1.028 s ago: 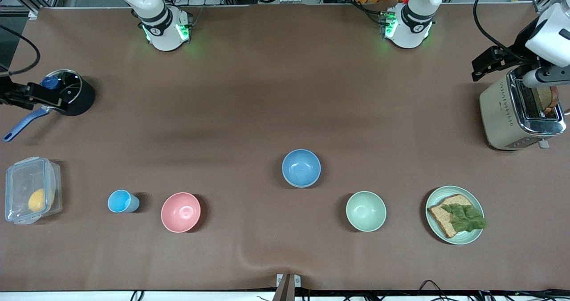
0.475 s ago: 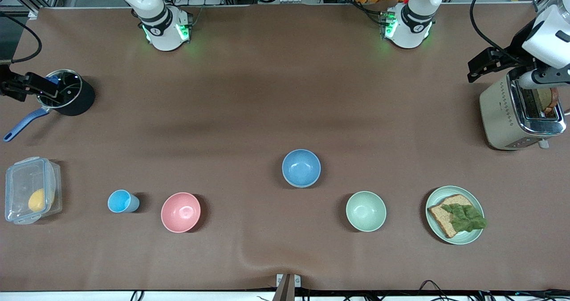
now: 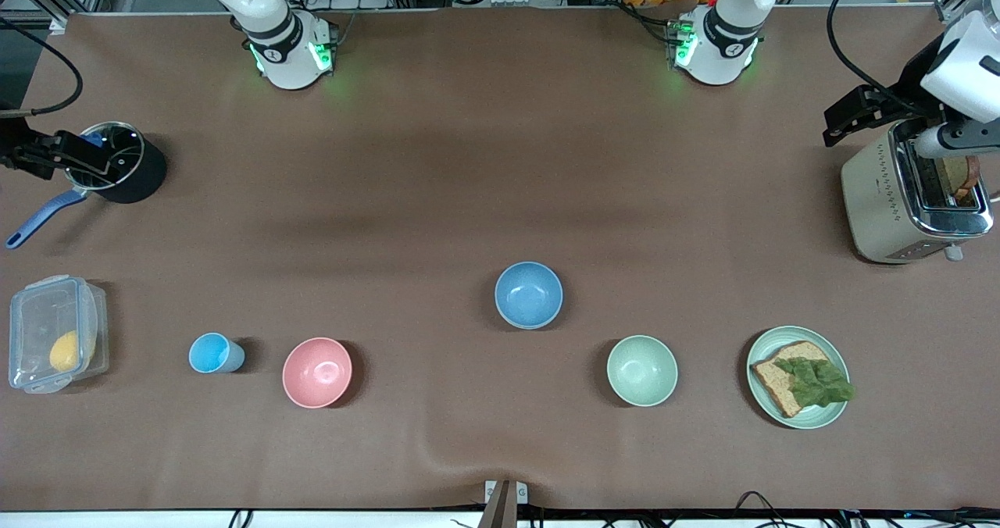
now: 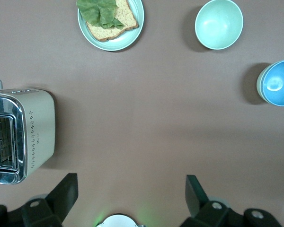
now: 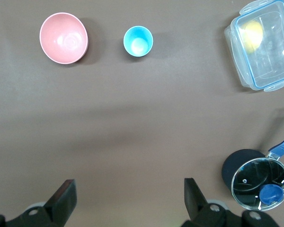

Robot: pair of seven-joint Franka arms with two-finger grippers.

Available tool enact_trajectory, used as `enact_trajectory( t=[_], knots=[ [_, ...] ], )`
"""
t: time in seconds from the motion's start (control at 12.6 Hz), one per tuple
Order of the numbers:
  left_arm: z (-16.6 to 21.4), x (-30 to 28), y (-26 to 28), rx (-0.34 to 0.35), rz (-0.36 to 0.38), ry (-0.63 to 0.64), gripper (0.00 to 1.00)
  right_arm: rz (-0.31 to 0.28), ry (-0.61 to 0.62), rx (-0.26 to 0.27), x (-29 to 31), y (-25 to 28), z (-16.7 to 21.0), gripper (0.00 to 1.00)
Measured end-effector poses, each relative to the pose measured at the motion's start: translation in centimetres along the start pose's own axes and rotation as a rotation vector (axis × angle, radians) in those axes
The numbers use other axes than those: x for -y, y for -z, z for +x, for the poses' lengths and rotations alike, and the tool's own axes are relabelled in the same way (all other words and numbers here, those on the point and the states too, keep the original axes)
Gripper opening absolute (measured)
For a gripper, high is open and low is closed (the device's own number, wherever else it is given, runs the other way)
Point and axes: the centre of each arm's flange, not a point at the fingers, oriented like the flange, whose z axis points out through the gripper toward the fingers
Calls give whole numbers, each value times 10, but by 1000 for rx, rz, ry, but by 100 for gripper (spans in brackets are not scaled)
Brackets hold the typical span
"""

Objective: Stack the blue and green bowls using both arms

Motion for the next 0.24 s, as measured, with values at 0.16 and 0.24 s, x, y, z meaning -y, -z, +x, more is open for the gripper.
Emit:
enact_trajectory(
  t=[0.16, 0.24],
  knots=[
    [1, 2, 0, -2, -1, 5, 100, 0, 0, 4, 0, 0, 0, 100],
    [1, 3, 0, -2, -1, 6, 100, -1, 0, 6, 0, -1, -1, 100]
  ],
)
